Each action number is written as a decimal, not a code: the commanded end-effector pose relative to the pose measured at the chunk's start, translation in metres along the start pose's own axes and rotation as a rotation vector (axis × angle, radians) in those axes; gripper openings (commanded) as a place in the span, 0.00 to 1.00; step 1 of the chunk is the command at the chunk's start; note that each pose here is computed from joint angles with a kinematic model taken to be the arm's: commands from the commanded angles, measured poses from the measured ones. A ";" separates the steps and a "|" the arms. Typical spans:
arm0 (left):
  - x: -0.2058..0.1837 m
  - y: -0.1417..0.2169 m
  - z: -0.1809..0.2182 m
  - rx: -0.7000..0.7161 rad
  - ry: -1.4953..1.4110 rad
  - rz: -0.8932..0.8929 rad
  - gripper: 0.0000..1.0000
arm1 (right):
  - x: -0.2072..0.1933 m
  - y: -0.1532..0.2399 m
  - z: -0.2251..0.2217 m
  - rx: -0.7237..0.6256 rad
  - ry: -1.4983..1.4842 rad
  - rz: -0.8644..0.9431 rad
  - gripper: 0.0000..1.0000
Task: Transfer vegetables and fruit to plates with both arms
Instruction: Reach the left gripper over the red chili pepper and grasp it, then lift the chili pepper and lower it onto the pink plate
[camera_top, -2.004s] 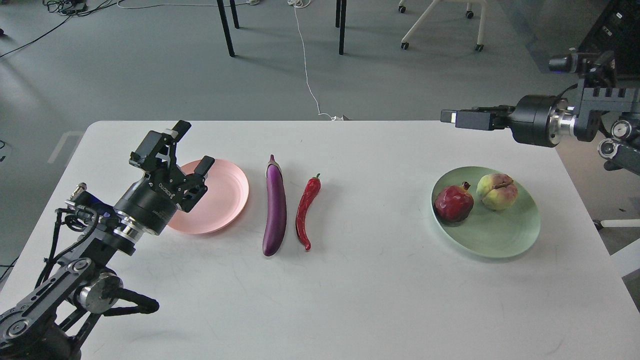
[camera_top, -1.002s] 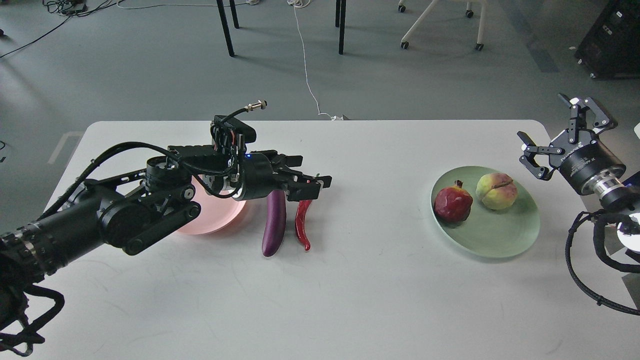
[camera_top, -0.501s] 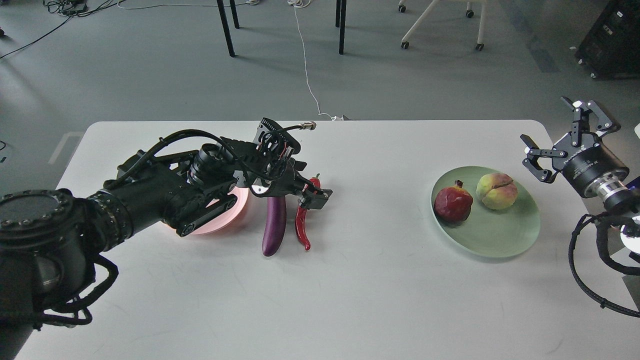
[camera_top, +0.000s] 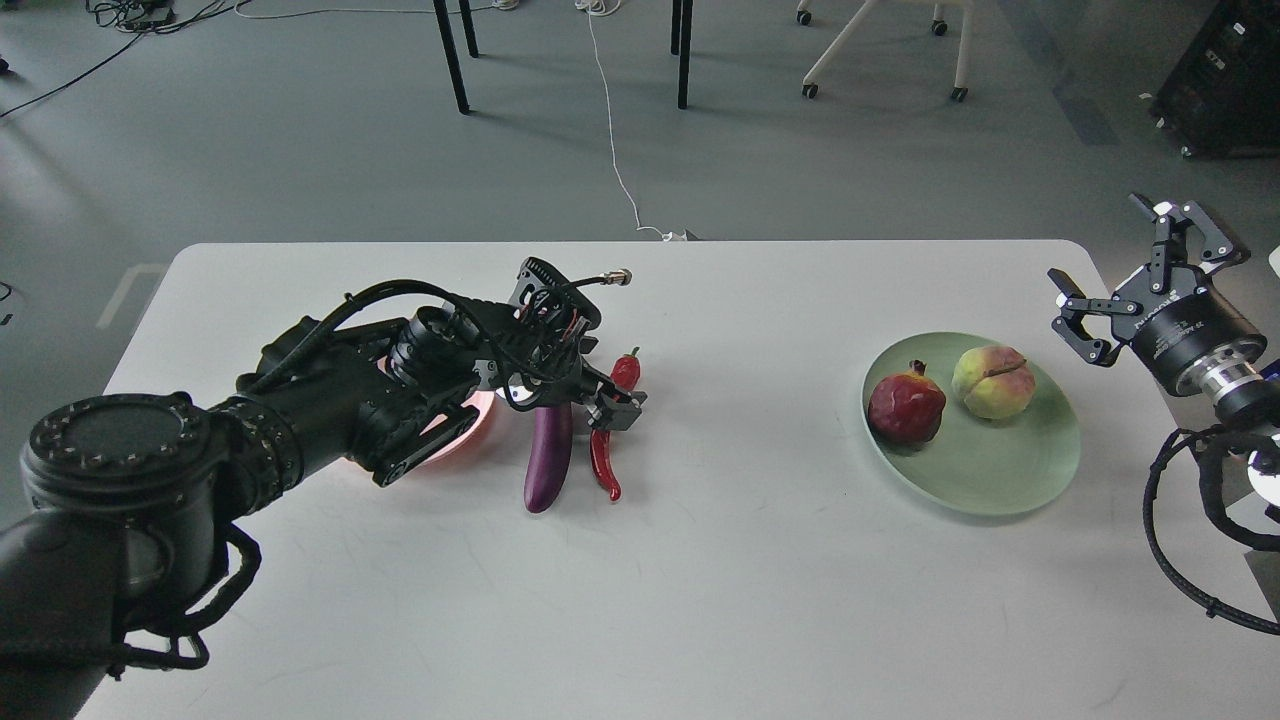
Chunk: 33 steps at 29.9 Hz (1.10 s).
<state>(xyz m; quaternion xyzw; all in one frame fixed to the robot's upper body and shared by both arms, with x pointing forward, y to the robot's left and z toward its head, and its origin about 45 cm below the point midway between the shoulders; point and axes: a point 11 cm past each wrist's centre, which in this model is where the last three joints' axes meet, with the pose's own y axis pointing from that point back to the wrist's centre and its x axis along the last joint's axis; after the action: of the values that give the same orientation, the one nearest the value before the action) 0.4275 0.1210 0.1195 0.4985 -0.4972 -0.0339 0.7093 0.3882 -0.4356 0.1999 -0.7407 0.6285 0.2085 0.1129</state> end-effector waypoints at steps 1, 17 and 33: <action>-0.001 0.000 0.000 -0.004 0.008 -0.002 0.80 | 0.001 0.000 -0.001 0.001 0.002 0.001 0.98; 0.006 0.001 0.003 -0.019 0.077 0.029 0.08 | 0.001 0.000 -0.001 0.000 0.003 0.001 0.98; 0.104 0.029 0.039 -0.178 0.271 0.166 0.08 | 0.006 0.005 -0.006 0.001 0.016 0.014 0.98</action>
<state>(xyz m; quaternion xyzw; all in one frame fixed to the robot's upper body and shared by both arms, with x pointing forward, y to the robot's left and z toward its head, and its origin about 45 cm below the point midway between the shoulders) 0.4380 0.0525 0.1978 0.3980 -0.4278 0.0572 0.8095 0.3852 -0.4445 0.2028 -0.7380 0.6344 0.2032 0.1078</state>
